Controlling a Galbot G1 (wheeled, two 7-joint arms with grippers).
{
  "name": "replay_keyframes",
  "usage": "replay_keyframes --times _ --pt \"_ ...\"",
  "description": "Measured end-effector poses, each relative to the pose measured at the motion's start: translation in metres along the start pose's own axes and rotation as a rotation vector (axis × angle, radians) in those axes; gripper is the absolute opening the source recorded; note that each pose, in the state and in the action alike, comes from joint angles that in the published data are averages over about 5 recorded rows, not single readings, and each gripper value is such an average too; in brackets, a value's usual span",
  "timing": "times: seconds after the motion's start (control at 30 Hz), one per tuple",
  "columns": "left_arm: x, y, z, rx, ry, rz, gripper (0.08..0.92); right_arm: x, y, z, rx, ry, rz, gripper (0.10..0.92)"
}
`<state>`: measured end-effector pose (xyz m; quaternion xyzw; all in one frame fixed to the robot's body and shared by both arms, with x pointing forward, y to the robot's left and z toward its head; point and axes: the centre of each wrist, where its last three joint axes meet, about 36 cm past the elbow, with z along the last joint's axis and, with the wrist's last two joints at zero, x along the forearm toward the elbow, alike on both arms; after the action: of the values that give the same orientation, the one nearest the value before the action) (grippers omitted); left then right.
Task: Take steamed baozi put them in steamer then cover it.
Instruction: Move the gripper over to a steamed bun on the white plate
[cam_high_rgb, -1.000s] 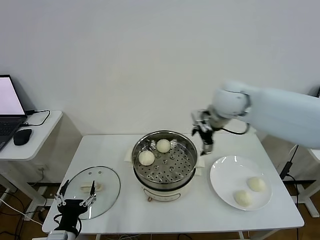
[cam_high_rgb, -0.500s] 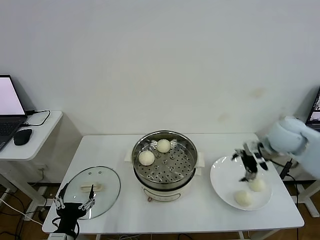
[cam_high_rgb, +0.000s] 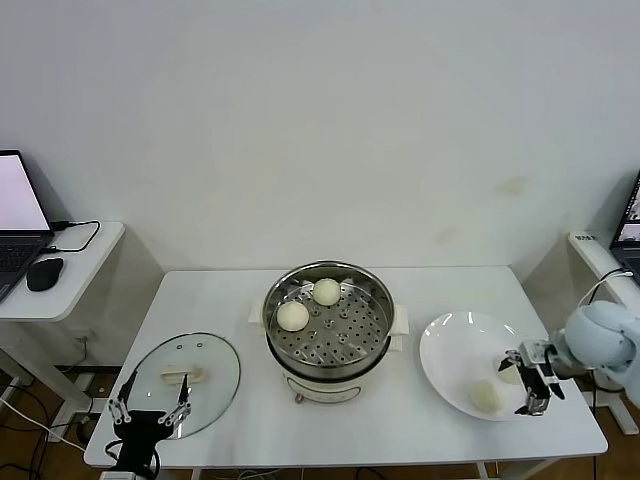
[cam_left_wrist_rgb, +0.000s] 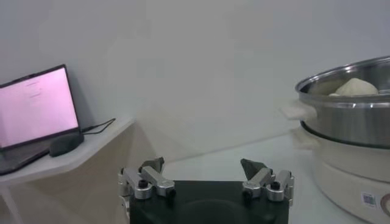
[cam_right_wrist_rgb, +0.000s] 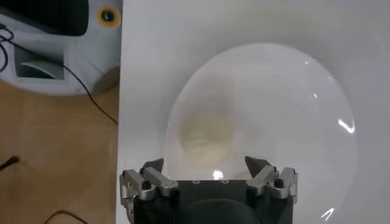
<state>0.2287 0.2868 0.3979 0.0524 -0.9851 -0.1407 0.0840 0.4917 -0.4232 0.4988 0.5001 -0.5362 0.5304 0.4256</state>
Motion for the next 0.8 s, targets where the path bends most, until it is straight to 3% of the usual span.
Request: replay_keyframes --times 0.4,0.8 --pt "0.0 0.001 0.002 0.003 0.002 -0.011 0.823 -0.03 -0.005 -0.011 0.02 0.0 -0.003 0.812" --pt "-0.003 0.002 0.005 0.003 0.005 -0.016 0.823 -0.037 -0.012 -0.014 0.011 0.01 -0.012 0.655"
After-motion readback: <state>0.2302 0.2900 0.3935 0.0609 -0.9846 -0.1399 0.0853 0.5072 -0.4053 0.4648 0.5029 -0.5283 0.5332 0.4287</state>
